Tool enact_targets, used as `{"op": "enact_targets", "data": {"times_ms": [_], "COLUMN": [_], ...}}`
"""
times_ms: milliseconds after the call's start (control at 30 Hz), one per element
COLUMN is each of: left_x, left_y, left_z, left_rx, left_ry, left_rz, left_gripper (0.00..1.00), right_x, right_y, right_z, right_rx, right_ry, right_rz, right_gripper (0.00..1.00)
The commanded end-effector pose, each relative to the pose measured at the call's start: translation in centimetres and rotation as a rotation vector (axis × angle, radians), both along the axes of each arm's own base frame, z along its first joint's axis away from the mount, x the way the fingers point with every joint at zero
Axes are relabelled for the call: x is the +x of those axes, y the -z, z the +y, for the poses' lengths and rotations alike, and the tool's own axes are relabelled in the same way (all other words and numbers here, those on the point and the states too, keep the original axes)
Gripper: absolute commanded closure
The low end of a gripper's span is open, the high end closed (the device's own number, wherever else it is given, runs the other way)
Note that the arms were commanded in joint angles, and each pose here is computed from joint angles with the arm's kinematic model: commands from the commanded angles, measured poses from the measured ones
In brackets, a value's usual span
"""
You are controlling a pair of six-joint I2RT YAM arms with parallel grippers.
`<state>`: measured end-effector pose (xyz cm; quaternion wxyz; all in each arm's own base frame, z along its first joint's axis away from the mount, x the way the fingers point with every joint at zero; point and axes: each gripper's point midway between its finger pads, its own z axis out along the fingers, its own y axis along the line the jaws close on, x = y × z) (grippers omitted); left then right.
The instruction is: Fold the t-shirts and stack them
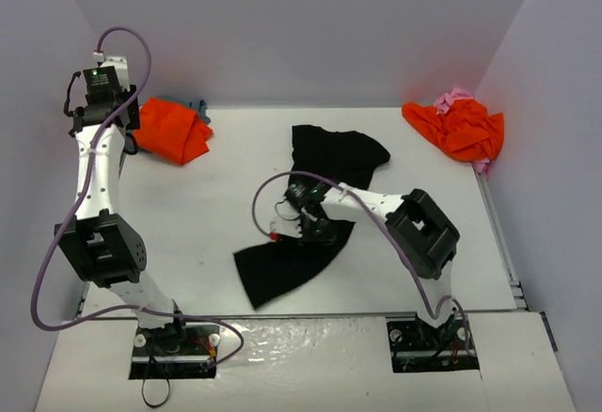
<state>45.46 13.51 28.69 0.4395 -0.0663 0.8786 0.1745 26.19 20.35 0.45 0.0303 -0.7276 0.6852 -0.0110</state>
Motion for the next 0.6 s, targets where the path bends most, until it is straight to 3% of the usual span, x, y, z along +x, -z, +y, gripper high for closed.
{"op": "enact_targets", "data": {"times_ms": [0,100,167,400,567], "left_x": [-0.3,-0.2,0.0,1.7,3.0], "left_y": [-5.5,-5.4,-5.5,-4.9,-5.1], "left_z": [-2.0,-2.9,-3.4,-6.0,-11.0], "left_rx": [0.018,0.023,0.02,0.005,0.018], "left_ry": [0.036,0.055,0.063,0.111,0.213], "left_rz": [-0.127,-0.119,-0.128,-0.12,-0.107], "left_gripper": [0.54,0.54,0.55,0.54,0.54], "right_x": [-0.4,2.4,4.2,14.9,18.1], "right_y": [-0.8,-2.1,-3.0,-14.0,-22.9], "right_z": [-15.5,-18.3,-17.5,-7.2,0.3], "right_rx": [-0.385,-0.353,-0.303,0.038,0.29], "right_ry": [0.166,0.243,0.265,0.348,0.352], "right_rz": [0.136,0.046,-0.04,-0.569,-0.787], "right_gripper": [1.0,1.0,1.0,1.0,1.0]}}
